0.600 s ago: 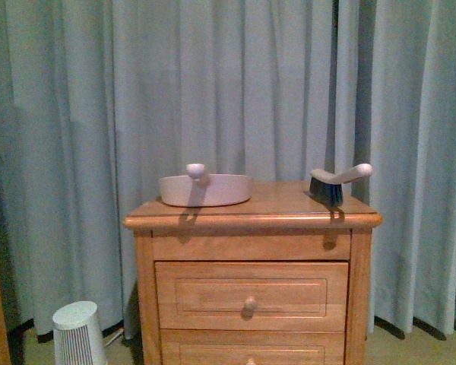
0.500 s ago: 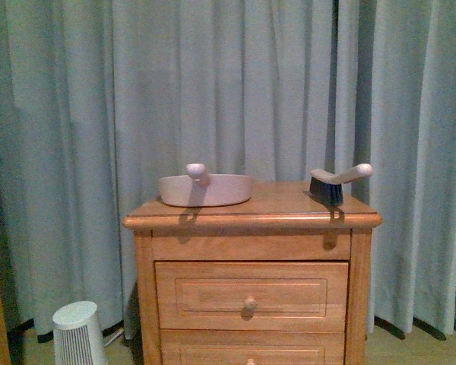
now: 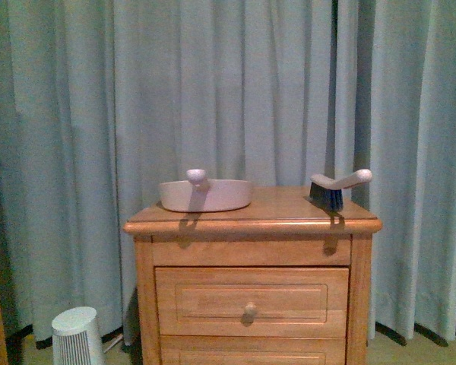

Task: Clean up trash

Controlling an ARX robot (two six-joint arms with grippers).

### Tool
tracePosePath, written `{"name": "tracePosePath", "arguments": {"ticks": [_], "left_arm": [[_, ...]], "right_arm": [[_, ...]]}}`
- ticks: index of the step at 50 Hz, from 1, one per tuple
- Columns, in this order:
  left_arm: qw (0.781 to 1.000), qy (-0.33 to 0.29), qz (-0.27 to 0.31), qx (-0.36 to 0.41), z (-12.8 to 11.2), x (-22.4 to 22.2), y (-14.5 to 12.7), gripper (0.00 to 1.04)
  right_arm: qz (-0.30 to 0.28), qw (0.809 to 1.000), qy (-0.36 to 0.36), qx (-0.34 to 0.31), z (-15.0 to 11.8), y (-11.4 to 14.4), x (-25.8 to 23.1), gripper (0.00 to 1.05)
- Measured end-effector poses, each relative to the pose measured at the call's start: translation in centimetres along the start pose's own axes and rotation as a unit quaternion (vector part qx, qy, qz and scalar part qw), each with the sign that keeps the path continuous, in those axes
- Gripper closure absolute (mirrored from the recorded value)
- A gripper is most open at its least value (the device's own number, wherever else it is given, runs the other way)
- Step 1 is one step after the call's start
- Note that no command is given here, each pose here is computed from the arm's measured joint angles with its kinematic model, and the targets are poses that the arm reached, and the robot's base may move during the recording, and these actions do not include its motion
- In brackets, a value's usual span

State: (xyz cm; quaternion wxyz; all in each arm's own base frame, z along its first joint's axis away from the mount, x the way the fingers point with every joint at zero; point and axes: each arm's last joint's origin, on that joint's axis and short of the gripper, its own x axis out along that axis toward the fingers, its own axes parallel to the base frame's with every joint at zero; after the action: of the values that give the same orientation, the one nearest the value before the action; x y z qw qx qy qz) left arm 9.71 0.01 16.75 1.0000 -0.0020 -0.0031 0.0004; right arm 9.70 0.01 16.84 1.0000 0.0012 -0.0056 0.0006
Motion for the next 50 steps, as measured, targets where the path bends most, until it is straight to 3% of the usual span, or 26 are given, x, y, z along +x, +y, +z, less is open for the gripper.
{"name": "tracePosePath", "arguments": {"ticks": [50], "left_arm": [[1.0,0.0,0.0,0.0,0.01,0.0,0.0,0.08]], "right_arm": [[0.0,1.0,0.0,0.0,0.0,0.0,0.0,0.07]]}}
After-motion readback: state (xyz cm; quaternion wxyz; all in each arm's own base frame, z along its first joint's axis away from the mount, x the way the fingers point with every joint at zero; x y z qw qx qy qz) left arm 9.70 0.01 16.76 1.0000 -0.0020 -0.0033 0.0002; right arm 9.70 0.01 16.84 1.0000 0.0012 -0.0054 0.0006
